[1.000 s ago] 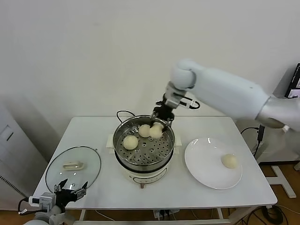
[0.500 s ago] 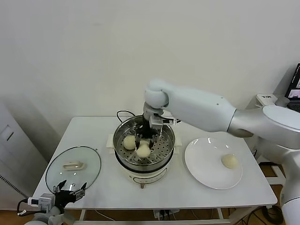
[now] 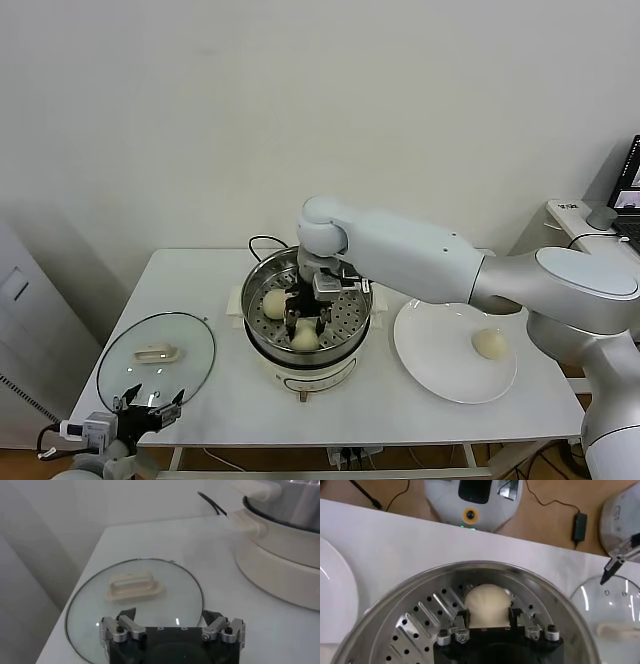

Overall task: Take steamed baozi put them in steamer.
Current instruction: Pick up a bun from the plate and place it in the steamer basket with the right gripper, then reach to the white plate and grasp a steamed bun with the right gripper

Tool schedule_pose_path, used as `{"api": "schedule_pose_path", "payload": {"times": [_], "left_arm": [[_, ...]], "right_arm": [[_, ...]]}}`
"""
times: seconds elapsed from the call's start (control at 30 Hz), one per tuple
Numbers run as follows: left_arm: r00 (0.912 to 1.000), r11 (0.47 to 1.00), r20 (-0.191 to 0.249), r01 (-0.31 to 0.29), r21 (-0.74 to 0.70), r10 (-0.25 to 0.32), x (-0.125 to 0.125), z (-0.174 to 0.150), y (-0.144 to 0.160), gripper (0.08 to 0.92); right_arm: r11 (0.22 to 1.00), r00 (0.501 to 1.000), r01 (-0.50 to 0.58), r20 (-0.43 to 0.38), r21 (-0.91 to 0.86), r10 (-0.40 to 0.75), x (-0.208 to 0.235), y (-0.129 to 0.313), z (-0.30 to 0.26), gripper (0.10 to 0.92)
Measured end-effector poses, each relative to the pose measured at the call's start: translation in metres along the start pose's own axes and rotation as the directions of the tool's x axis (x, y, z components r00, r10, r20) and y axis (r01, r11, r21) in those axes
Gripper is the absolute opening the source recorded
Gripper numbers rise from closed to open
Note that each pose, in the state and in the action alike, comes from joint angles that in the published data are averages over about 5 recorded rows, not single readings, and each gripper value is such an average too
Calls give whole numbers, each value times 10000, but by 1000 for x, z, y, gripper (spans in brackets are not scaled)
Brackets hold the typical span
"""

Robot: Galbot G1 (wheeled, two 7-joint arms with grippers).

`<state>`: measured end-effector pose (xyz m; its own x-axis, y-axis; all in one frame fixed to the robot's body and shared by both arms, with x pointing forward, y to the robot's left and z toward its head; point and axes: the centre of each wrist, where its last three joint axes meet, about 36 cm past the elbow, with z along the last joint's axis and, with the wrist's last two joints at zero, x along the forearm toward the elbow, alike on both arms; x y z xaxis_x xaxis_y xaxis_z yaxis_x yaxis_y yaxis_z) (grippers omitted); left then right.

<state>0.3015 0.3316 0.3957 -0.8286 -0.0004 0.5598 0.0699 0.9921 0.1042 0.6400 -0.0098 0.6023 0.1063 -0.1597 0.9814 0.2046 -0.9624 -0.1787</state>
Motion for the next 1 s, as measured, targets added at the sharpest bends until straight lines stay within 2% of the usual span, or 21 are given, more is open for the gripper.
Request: {"api": "schedule_pose_path", "payload": {"times": [0.2,0.3,0.5,0.7,0.83,1.0], "left_arm": [[10000,10000,3,5,18,-5,1,1,0,823],[10000,10000,6,12,23,-12,2,1,0,823],[10000,10000,12,17,24,-17,2,1,0,823],[10000,10000,43,19,-12,-19,3,0,0,823],[10000,10000,71,35,-24,-34,4,-1,1,823],[9999,10000,74,71,-16,-71,5,-1,2,823]], "right_arm": [[10000,10000,-21,-91,39,21,4,0,-1,752],[10000,9997,-43,-234,-26,42,12,2,1,807],[9979,9968,-214,-786,-619,165,50,16,10,822],[9706,9886,-560,-1488,-2339,212,100,55,25,823],[9133,9810,-829,-1938,-3987,44,132,100,35,823],[7788,9750,-1223,-2211,-6152,-215,157,168,38,823]]}}
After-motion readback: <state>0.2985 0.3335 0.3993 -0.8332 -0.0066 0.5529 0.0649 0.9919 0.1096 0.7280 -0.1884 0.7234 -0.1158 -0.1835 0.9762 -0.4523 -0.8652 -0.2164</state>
